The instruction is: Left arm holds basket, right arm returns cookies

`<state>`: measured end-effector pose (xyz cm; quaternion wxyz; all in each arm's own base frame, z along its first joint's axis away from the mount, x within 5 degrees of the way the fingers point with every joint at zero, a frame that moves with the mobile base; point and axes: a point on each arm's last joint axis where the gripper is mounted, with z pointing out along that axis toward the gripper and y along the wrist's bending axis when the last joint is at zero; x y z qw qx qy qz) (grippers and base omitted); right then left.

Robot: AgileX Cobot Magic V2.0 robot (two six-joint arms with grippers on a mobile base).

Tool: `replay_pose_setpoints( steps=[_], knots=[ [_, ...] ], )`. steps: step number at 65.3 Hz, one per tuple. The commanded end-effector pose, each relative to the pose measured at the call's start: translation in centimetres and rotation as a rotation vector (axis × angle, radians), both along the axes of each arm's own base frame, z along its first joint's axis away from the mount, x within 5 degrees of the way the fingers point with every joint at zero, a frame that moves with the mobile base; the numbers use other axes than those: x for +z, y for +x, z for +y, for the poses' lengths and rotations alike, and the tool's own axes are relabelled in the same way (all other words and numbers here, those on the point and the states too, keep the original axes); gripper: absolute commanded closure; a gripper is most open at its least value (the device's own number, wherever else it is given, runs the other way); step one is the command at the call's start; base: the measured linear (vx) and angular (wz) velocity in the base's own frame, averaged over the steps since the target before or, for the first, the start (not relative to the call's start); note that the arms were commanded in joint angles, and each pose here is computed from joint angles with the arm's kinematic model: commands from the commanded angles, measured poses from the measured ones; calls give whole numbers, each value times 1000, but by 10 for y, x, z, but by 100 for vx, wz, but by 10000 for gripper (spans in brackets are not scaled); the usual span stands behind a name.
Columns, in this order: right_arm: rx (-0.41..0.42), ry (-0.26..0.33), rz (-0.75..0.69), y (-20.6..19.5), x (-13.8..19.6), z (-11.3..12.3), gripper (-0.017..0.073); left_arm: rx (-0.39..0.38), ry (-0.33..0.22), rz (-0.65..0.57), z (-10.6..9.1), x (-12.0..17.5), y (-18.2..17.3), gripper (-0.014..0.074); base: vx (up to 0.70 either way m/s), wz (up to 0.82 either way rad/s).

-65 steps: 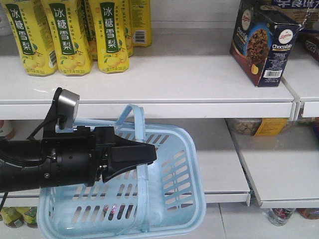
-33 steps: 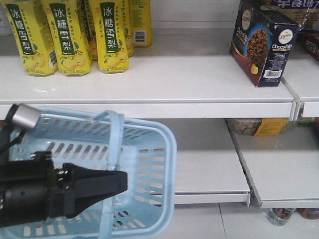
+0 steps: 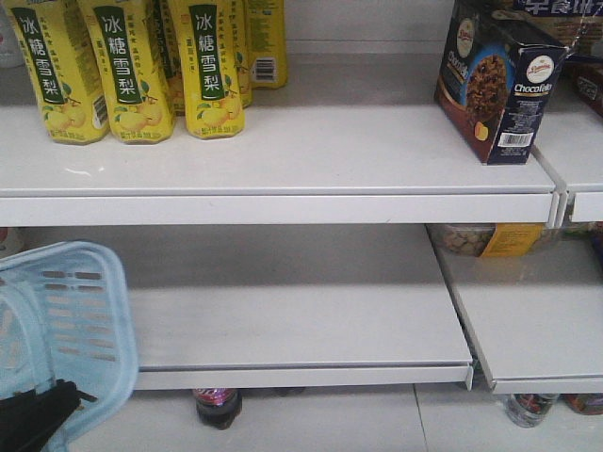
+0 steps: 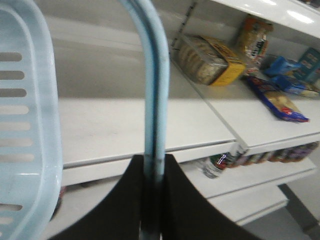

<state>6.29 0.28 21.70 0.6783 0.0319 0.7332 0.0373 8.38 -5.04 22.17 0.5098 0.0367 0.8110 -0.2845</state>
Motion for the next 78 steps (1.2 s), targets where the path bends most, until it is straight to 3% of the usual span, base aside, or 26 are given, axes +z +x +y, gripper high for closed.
replay_pose_setpoints(
  steps=[1,14,29,39,64,78],
  knots=[
    [-37,-9,-70,0,14,-3,570,82,37,-208,10,7,1,596,0,0],
    [-37,-9,-70,0,14,-3,570,89,154,-375,17,-15,-5,596,0,0],
    [-37,-9,-70,0,14,-3,570,273,185,-368,34,-17,-11,596,0,0],
    [-37,-9,-70,0,14,-3,570,347,251,-444,41,-13,-18,596,0,0],
    [-37,-9,-70,0,14,-3,570,488,296,-462,51,-15,-29,596,0,0],
    [-37,-9,-70,0,14,-3,570,480,294,-467,50,-14,-29,596,0,0]
  ],
)
